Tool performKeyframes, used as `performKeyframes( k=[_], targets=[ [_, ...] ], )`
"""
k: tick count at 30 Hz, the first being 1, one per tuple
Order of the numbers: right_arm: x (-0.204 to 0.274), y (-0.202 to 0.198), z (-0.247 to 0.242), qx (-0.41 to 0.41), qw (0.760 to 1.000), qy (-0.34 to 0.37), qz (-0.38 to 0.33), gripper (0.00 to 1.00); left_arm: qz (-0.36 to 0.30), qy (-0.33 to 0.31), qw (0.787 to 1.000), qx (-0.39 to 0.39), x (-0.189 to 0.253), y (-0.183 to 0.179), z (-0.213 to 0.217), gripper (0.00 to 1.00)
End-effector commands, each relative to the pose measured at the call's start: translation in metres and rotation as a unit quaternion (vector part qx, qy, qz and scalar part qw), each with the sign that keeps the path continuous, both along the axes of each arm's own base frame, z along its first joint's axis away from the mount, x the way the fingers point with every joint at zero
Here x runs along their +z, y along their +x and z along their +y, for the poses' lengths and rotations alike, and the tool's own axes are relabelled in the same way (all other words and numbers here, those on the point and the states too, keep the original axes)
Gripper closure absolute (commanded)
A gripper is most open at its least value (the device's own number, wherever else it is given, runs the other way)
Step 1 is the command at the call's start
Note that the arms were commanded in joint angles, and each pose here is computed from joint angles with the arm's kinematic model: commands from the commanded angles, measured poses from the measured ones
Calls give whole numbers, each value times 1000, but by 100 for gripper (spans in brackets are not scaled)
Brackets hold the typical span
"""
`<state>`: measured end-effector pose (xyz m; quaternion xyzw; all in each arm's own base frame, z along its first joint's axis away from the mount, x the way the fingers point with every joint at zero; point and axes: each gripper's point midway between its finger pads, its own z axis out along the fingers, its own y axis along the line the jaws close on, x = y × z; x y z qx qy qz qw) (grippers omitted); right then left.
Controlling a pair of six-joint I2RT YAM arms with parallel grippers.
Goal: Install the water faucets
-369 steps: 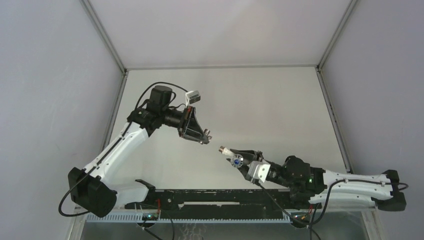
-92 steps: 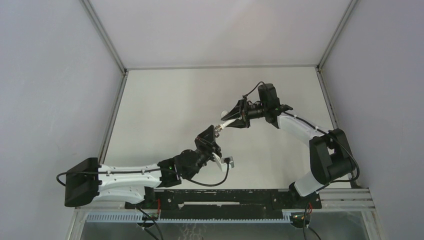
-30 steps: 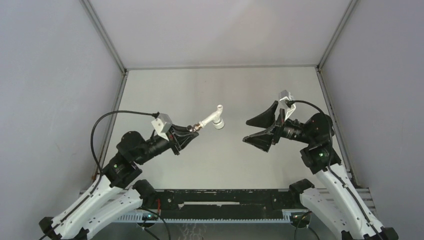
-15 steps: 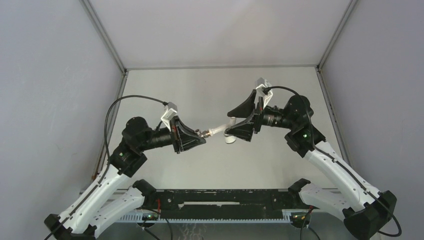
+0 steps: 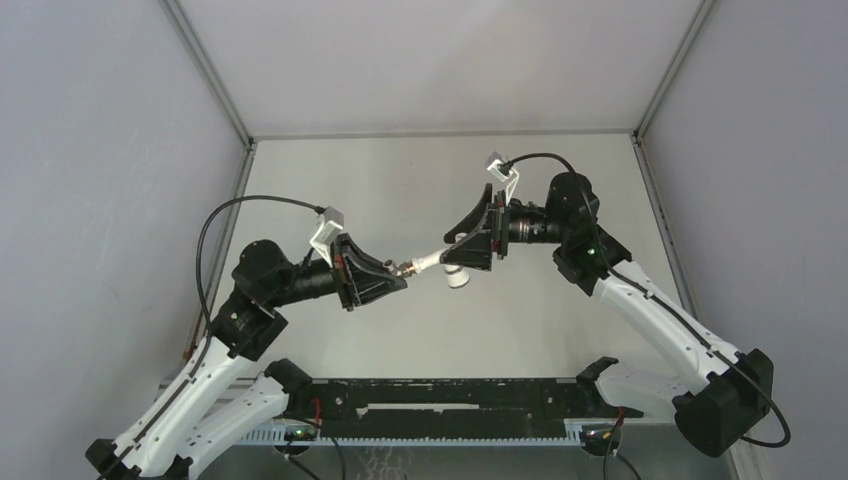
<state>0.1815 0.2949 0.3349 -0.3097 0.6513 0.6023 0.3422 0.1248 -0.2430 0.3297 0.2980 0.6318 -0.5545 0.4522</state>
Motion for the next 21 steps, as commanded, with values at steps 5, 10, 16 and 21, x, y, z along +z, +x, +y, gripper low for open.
performKeyframes(
  k=[5, 10, 16, 21],
  targets=[
    [17, -18, 2, 53, 998, 20, 38, 50, -72, -22, 997, 34, 26, 8, 7, 100],
    [17, -19, 3, 56, 994, 18, 88, 67, -69, 1, 996, 54, 15, 21, 7, 100],
    [10, -21, 6, 85, 966, 4, 243, 94, -101, 55, 990, 85, -17, 42, 9, 100],
    [-17, -13, 6, 91, 909, -40, 406, 100, -162, 117, 972, 125, -44, 64, 14, 100]
  ],
)
